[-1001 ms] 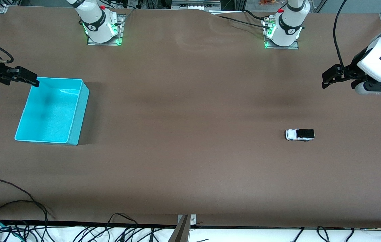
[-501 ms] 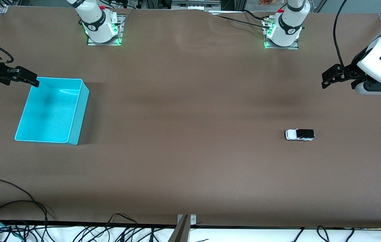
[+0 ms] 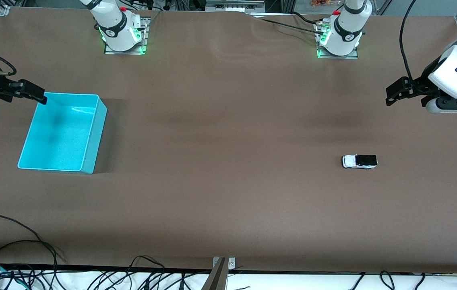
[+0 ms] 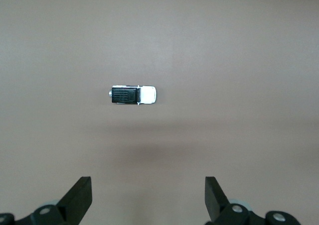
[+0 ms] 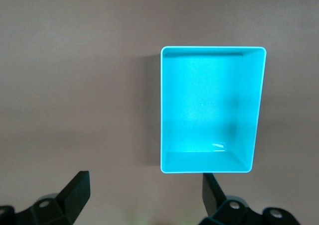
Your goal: Wind and store white jeep toy
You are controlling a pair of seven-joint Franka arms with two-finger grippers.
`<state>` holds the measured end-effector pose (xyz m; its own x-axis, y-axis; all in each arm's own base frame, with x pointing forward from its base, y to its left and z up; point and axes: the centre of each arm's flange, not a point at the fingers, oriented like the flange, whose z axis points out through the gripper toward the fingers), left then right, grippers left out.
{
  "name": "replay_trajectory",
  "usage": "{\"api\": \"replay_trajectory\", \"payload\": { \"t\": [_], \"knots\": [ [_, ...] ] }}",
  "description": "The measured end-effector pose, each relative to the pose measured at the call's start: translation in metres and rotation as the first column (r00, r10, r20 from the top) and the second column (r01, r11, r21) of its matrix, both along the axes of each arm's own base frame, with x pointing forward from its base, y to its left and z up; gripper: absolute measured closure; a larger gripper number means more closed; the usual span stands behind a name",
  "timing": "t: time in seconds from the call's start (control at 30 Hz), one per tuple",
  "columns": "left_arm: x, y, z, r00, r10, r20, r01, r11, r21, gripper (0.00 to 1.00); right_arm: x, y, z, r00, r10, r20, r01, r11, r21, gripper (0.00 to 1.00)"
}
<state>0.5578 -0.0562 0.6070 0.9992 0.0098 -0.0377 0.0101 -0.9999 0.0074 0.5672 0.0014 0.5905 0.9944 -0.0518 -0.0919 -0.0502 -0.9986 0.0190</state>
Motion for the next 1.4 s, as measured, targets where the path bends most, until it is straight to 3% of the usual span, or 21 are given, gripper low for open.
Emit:
{"api": "replay_trajectory", "payload": {
  "t": [0.87, 1.17, 1.4],
  "knots": [
    [0.005, -0.005, -0.011, 1.0, -0.011, -0.021, 0.011, 1.0, 0.0, 0.0, 0.0, 0.0, 0.0, 1.0, 0.0, 0.0, 0.0, 1.0, 0.0, 0.0],
    [0.005, -0.009, 0.013, 1.0, -0.016, 0.023, 0.016, 1.0, -0.004, 0.0, 0.0, 0.0, 0.0, 1.0, 0.0, 0.0, 0.0, 1.0, 0.0, 0.0],
    [0.003, -0.006, 0.017, 1.0, -0.012, 0.007, 0.012, 1.0, -0.003, 0.0, 0.0, 0.0, 0.0, 1.0, 0.0, 0.0, 0.0, 1.0, 0.0, 0.0]
  ]
}}
